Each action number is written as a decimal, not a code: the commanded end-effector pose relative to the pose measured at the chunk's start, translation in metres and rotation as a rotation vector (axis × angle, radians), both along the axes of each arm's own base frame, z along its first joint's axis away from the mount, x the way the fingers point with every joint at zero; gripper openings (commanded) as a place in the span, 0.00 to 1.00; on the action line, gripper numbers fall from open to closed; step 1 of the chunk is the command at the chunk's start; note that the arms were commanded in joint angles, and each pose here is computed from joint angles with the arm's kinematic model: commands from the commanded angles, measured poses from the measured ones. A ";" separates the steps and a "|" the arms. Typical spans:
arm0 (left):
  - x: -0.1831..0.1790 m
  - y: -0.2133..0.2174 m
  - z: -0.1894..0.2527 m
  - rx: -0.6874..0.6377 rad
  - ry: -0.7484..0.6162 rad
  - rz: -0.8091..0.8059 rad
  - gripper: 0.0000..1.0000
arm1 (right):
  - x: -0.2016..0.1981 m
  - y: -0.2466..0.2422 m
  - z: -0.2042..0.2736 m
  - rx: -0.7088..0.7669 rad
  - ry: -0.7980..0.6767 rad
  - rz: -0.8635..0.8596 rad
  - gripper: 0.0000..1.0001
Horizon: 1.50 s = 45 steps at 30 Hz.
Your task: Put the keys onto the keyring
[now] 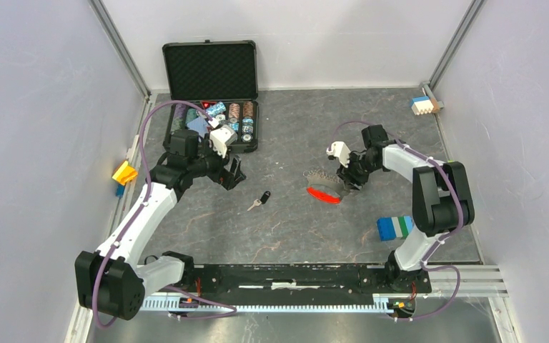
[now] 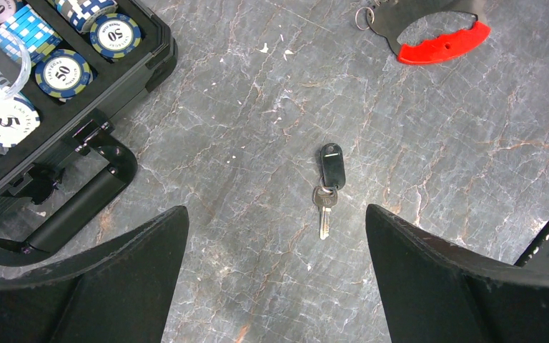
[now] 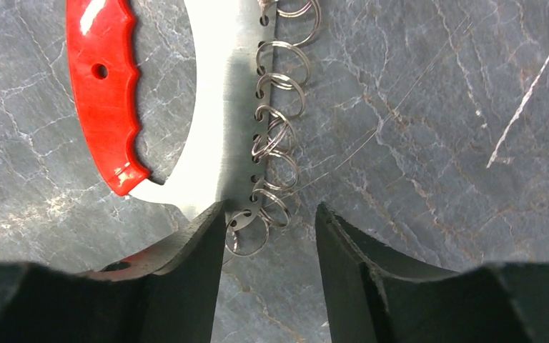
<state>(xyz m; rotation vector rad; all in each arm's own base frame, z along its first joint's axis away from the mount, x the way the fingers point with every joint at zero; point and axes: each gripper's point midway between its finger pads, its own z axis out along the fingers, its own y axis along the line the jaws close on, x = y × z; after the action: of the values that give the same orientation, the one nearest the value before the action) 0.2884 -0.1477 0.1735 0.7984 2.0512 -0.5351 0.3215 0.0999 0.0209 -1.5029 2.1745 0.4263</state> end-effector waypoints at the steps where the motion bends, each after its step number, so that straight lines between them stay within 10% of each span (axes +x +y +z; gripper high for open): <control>1: 0.000 -0.004 0.006 -0.003 -0.047 -0.046 1.00 | 0.012 0.008 0.010 0.047 -0.022 0.081 0.53; 10: -0.001 -0.003 0.005 0.000 -0.045 -0.048 1.00 | 0.007 0.011 0.012 0.094 0.018 0.128 0.36; 45: -0.002 -0.004 0.002 0.001 -0.041 -0.057 1.00 | 0.024 0.041 0.017 0.168 -0.017 -0.021 0.38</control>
<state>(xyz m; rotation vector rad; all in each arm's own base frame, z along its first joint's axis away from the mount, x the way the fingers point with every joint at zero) 0.2852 -0.1495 0.1701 0.8098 2.0534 -0.5542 0.3454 0.1424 0.0400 -1.3861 2.0736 0.5919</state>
